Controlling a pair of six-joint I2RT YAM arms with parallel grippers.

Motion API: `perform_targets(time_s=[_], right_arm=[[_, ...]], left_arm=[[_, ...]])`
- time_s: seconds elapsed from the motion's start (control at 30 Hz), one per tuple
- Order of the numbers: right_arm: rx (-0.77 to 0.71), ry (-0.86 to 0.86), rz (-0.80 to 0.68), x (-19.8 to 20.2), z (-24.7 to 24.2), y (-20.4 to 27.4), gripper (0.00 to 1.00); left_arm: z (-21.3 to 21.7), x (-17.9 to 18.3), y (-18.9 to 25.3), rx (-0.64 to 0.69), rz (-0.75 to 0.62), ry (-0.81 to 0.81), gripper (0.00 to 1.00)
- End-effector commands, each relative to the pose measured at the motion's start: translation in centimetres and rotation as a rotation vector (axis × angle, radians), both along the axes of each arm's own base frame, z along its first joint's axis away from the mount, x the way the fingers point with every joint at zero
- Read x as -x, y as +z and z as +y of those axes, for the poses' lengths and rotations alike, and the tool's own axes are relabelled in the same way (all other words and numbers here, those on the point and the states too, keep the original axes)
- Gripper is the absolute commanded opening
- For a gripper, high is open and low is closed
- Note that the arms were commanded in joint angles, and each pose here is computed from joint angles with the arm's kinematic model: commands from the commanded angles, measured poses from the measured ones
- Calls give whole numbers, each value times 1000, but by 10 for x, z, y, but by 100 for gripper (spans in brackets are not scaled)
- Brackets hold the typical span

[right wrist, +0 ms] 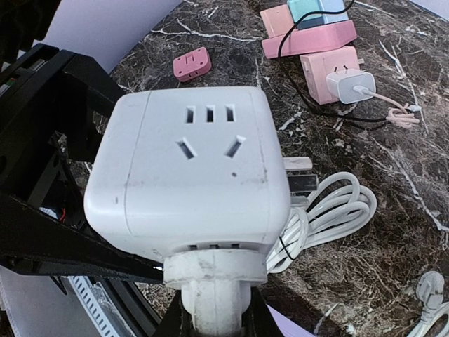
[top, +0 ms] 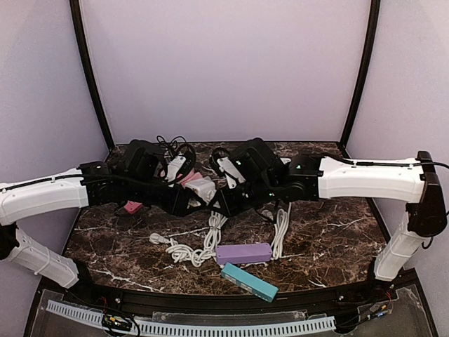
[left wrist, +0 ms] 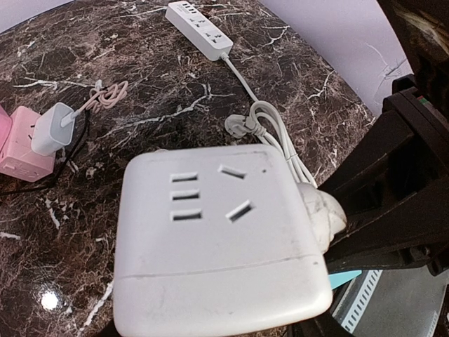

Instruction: Pull the plug off the socket

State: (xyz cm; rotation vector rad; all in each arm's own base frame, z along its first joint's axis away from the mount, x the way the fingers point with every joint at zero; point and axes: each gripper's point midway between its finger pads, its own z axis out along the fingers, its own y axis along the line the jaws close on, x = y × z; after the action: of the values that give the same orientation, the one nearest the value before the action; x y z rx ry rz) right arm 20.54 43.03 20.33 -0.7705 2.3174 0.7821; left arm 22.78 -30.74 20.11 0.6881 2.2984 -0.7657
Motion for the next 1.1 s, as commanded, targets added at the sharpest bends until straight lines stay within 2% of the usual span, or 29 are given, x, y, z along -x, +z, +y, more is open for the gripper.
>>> perform_targets(time_s=[0.0,0.4,0.6,0.77,1.07], right_arm=[[166,-164,-55,-20,-37,-9,0],[174,-149,-70,-18,-31,-5,0],[92,-80,-9,-15,-25,-1,0],[-3,-28,56,-13,-23,1,0],[-15,-37,61,-16,-24,0,0]], left_arm=[[46,-15,-14,-96,65,190,1],[49,-14,-8,-79,45,163,1],[33,2,0,-27,-13,-22,1],[35,11,2,-53,-74,-115,1],[41,11,1,-54,-77,-85,1]])
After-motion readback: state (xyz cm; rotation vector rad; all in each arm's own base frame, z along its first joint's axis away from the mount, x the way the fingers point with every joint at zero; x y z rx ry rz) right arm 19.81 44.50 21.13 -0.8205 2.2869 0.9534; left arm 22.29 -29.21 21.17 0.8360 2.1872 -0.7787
